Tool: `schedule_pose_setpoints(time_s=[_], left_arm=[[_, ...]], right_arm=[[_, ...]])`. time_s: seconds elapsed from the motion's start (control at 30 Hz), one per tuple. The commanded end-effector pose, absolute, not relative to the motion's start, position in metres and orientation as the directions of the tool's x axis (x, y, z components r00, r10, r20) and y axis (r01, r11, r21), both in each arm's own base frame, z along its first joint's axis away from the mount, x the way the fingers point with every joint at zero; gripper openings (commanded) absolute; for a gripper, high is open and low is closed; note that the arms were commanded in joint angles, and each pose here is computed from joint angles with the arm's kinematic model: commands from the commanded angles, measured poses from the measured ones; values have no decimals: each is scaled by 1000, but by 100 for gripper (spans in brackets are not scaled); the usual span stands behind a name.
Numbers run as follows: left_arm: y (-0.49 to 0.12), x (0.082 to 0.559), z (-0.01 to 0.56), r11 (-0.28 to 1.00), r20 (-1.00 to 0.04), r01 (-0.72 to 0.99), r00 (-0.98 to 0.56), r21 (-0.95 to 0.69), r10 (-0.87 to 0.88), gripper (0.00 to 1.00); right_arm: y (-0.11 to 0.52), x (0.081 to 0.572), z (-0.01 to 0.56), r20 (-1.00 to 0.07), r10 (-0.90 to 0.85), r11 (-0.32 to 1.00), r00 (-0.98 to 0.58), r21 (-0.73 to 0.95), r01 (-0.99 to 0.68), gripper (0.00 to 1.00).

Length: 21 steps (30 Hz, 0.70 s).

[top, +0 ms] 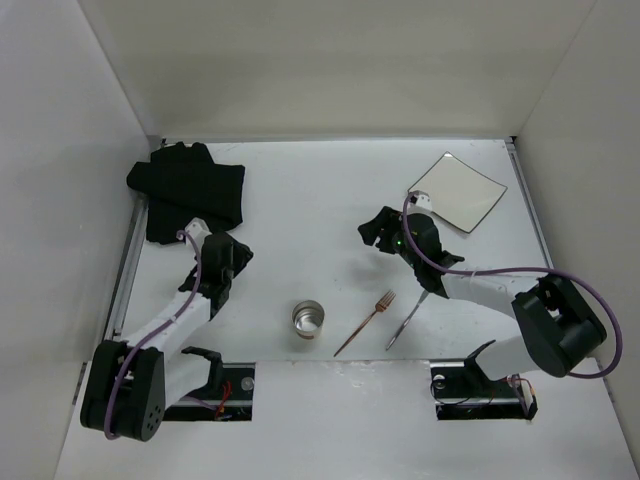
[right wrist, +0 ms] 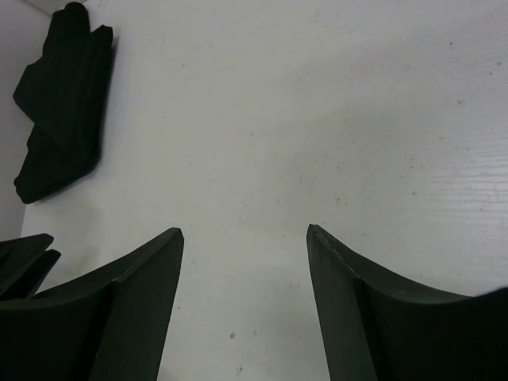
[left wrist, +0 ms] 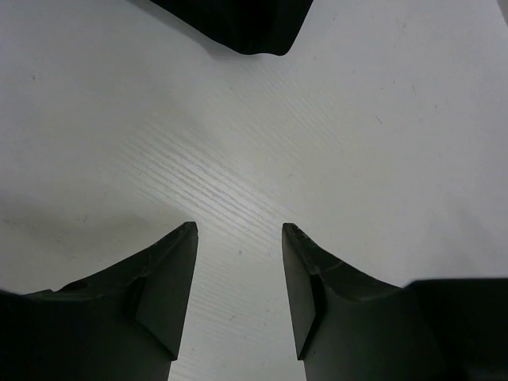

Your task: Set the dinner table for one person

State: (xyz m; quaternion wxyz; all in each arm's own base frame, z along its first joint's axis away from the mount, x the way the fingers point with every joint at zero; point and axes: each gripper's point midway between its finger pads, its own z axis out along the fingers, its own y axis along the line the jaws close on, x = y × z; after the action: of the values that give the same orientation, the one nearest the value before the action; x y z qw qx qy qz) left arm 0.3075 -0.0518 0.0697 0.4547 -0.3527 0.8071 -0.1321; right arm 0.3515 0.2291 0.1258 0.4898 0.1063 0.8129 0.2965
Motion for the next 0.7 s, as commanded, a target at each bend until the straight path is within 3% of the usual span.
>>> schedule_pose_setpoints(time_s=[0.0,0.23,0.3,0.5,0.6,0.67], left_arm=[[-50,311,71,692,-626,-456,-315,-560,-714,44],[-31,316,70,611,-597,-507,-217,-608,-773,45],[-18,319,71,566,-581,-531,-161,-630,-798,46],[20,330,70,423,-523,-601,-9,-678,-852,49],[35,335,69,358,-496,-607,70,-710,-866,49],[44,336,67,304,-465,-609,121,-732,-877,49]], right_arm=[[231,361,149,-741,503,773,-445,616,-151,70],[231,360,152,-739,508,768,-443,621,-155,70],[231,361,148,-734,504,769,-455,622,-151,62],[239,360,146,-728,489,762,-480,625,-171,23],[242,360,143,-725,480,764,-494,622,-172,21],[241,360,146,-730,478,766,-488,619,-176,27]])
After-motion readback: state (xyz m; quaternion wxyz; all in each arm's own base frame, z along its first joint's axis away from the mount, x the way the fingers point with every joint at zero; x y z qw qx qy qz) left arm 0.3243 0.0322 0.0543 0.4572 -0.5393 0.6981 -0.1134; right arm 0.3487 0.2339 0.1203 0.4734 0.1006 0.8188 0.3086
